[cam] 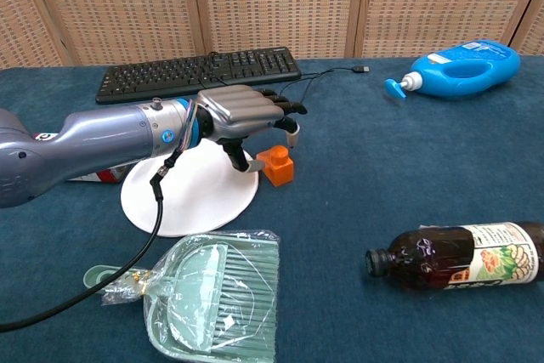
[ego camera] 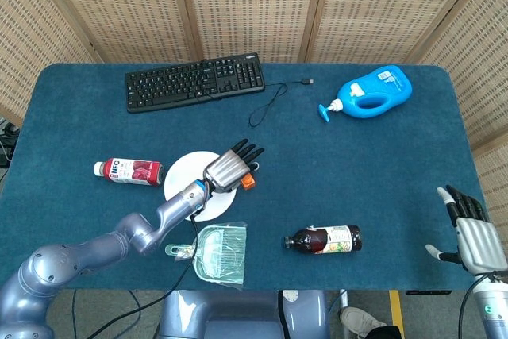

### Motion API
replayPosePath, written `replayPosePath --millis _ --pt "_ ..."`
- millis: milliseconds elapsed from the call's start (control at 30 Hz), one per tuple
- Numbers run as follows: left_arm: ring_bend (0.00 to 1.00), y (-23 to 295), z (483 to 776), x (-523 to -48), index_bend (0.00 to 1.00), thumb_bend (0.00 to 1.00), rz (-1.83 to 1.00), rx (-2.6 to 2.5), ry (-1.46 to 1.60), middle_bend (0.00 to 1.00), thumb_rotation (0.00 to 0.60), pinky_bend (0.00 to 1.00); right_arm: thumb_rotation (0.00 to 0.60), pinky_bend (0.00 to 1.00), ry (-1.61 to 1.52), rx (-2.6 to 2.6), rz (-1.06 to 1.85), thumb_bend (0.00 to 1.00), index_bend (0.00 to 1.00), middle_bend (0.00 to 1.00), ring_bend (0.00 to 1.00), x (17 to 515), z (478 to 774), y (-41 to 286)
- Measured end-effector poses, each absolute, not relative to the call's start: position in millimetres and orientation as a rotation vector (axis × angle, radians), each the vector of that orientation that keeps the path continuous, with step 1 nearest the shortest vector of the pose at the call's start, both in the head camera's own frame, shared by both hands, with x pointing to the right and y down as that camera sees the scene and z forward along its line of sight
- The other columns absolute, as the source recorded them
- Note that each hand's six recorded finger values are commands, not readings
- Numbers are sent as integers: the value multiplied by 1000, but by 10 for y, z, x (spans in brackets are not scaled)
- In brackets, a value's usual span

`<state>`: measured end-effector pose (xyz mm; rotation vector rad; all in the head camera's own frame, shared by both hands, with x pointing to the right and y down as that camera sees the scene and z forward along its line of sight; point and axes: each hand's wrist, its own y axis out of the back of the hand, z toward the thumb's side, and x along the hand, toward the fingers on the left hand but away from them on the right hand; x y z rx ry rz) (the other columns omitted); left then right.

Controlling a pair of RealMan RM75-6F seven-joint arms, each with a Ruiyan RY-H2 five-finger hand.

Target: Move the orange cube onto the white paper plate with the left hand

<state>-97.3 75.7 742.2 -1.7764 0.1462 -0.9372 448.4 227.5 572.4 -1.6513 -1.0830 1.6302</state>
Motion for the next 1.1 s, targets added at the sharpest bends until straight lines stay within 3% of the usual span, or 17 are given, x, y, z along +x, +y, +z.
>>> replayPosePath --millis 567,833,1100 --pt "0 635 7157 -1001 181 401 -884 -1810 289 0 600 0 600 29 -1083 -1647 1630 0 8 0 0 4484 5717 2275" --pt "0 577 6760 -1258 67 388 -863 -1825 438 0 600 0 600 29 -1070 -1643 1616 0 8 0 0 4440 5720 2284" --pt "0 827 6183 -1927 0 358 -962 -1739 660 0 600 0 600 28 -1056 -1641 1581 0 8 0 0 4358 5691 2307"
